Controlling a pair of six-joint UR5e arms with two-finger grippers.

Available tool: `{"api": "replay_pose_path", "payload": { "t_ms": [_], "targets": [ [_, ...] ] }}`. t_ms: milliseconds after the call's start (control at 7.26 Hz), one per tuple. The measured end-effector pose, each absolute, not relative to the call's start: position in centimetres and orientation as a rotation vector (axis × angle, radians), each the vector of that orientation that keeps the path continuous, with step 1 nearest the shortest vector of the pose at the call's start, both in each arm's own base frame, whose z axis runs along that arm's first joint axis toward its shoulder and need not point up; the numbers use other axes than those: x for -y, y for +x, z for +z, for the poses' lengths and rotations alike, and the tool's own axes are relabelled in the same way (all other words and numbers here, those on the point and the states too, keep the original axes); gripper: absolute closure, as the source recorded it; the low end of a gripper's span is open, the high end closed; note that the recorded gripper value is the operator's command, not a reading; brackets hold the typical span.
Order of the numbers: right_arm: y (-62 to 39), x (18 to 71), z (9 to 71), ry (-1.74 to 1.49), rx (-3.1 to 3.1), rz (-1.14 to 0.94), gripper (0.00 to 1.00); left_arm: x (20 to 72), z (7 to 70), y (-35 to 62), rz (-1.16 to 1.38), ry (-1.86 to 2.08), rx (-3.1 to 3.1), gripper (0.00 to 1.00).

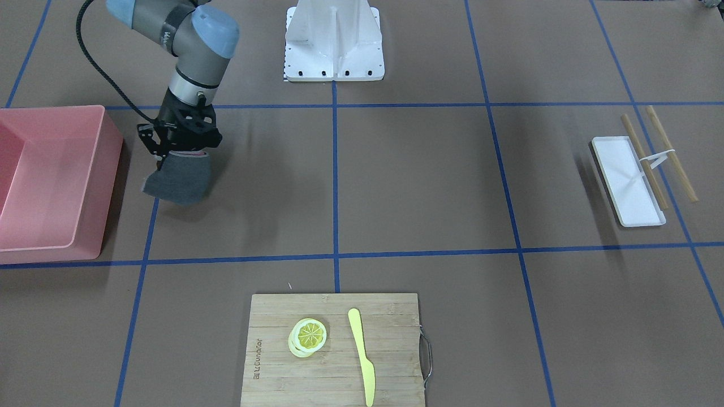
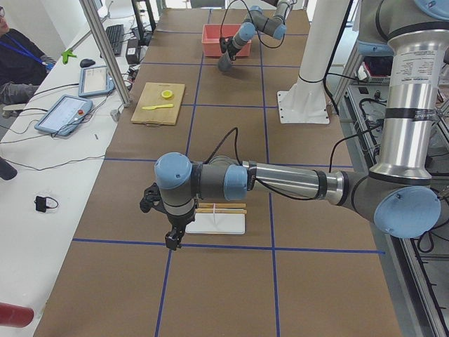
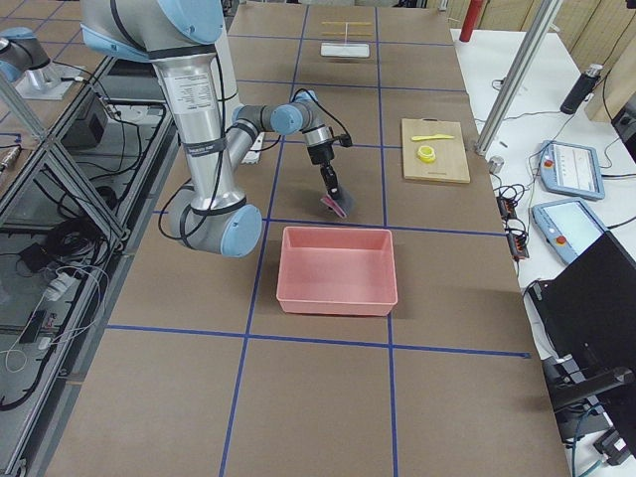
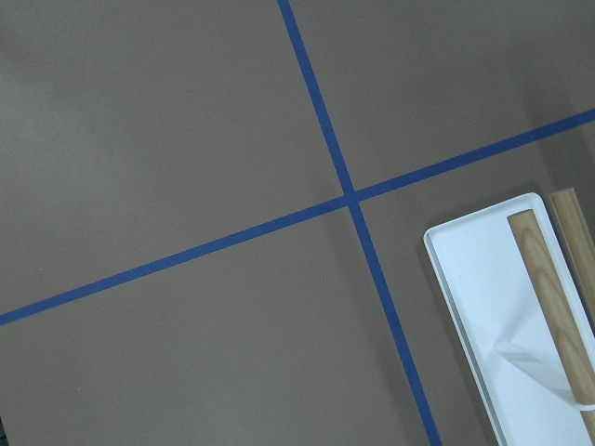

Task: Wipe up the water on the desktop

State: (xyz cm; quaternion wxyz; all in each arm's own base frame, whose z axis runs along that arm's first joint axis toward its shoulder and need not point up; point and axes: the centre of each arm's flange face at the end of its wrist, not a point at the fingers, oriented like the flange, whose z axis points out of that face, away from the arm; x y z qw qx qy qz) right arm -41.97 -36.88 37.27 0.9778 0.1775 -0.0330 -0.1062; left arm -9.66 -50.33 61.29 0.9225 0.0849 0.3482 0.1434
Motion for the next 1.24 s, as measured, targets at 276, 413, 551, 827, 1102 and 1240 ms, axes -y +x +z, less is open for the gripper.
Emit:
{"api": "replay_pose_path", "payload": {
  "t_ms": [276,413,551,827,1102,1240],
  "targets": [
    [-42.8,36.4,38.5,0.33,0.036,-0.236,1.0,50.4,61.4,-9.6,0.293,0.172,-0.717,0.01],
    [-45.7,36.5,36.5,0.33,0.074,-0.215,1.0,50.4,61.5,-9.6,0.292,0.171,-0.717,0.01],
    [-49.0,36.6,34.0,0.339,0.134,-0.176,1.0,50.4,61.6,-9.6,0.291,0.169,-0.717,0.01],
    [-53.7,36.1,29.4,0.386,0.322,-0.073,1.0,50.3,61.7,-9.6,0.291,0.167,-0.718,0.01],
    [-58.0,35.3,24.5,0.396,0.503,0.067,1.0,50.2,61.7,-9.6,0.291,0.166,-0.718,0.01],
    [-59.2,34.7,21.8,0.388,0.61,0.157,1.0,50.2,61.8,-9.6,0.29,0.165,-0.718,0.01]
  ]
}}
